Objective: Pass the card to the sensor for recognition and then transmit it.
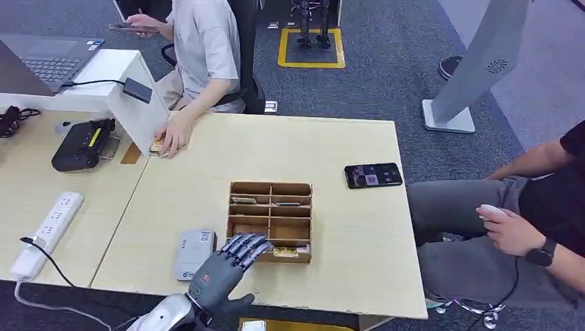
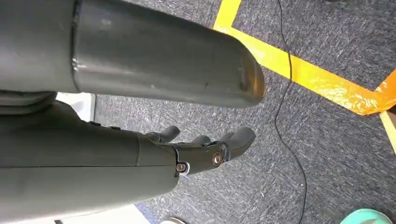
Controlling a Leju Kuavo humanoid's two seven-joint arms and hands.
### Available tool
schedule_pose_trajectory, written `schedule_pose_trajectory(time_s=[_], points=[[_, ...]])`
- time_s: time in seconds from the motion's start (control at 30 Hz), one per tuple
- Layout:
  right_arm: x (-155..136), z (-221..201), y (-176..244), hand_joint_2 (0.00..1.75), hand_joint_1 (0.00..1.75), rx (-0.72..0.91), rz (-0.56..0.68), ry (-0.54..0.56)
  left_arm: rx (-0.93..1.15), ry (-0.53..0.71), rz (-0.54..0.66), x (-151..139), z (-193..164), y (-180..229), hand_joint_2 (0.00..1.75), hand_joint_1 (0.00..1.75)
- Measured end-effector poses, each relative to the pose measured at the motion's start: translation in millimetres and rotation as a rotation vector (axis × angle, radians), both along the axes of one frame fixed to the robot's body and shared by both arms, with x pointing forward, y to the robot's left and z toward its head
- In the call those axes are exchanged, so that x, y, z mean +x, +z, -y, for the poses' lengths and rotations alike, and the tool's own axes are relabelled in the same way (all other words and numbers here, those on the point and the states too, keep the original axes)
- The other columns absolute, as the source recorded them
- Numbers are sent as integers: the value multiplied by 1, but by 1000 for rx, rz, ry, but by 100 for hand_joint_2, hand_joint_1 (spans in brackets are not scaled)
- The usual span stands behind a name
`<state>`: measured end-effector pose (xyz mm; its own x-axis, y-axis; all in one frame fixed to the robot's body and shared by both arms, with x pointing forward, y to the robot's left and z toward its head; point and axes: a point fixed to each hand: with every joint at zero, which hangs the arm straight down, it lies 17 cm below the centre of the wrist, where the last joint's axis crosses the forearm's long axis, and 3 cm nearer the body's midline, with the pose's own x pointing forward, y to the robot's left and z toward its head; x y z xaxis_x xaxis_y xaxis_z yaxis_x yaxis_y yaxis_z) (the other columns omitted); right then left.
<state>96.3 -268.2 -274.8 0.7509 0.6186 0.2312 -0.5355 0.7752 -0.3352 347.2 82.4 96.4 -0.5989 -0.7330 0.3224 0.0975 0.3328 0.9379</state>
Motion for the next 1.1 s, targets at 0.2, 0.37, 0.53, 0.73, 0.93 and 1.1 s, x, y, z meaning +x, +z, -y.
schedule_pose_trajectory(time_s=[0.2,0.37,0.53,0.73,0.93,1.1], points=[[2,0,0,0,0,-1,3,6,-17,34,-17,9,0,-3,175,0],[3,0,0,0,0,0,2,3,-30,65,-28,17,-5,-4,175,0],[2,-1,0,0,0,-4,0,6,-51,99,-34,24,-10,-6,175,0],[4,-2,1,0,0,0,11,7,-63,128,-36,31,-16,-7,175,0],[2,-3,1,0,0,2,10,11,-74,159,-35,37,-25,-9,175,0],[1,-3,1,0,0,2,9,15,-73,172,-30,39,-29,-9,175,0]])
